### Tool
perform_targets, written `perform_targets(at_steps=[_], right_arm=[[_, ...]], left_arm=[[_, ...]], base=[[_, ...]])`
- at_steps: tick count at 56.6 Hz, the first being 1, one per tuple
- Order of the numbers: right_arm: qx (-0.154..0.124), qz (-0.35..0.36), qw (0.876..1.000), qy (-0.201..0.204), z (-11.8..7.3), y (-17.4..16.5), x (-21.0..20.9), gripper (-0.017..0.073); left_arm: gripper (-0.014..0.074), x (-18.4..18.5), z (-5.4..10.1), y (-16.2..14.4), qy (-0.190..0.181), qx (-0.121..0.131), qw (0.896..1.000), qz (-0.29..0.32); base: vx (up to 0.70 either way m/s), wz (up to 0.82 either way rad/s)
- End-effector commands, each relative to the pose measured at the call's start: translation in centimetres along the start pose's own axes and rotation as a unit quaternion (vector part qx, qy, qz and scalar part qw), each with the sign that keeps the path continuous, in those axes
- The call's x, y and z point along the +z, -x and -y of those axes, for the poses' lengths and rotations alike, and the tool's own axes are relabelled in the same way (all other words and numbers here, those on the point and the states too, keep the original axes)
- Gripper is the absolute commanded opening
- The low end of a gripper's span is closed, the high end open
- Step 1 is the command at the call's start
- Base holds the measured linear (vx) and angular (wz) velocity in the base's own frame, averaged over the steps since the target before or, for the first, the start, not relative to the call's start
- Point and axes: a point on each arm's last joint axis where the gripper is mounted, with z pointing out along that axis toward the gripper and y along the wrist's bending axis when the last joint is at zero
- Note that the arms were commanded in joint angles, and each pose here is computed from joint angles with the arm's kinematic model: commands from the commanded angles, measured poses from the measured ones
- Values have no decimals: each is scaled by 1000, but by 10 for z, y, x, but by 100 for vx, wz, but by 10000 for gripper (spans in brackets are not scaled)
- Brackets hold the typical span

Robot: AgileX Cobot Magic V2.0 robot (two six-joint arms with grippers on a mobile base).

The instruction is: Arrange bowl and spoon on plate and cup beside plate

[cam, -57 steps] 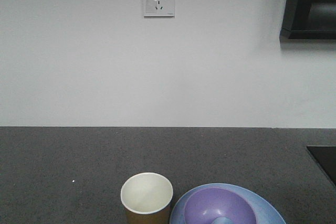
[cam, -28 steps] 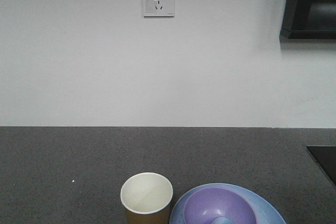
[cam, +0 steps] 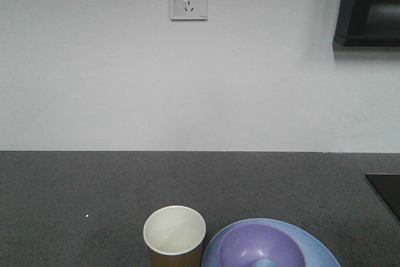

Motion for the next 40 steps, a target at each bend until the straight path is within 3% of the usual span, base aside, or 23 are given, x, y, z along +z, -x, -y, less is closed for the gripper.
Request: perform_targets(at_steps=[1, 9, 15, 20, 26, 40], right_arm=[[-3, 48, 999, -13, 3, 15, -3, -11], [-5, 47, 999, -14, 3, 15, -3, -11], [-36, 40, 998, -32, 6, 14, -3, -11], [-29, 43, 997, -55, 9, 3, -4, -11], [-4, 67, 994, -81, 12, -28, -5, -11], [19, 106, 983, -148, 12, -127, -15, -11]], left_arm=[[0, -3, 0, 16, 1, 0, 998, 60], [0, -3, 0, 16, 1, 0, 998, 60], [0, -3, 0, 16, 1, 0, 998, 60], [0, -3, 0, 16, 1, 0, 998, 60], [0, -3, 0, 16, 1, 0, 998, 60], [0, -3, 0, 16, 1, 0, 998, 60]], base=[[0, 0], [0, 0], [0, 0], [0, 0], [0, 0], [0, 0]])
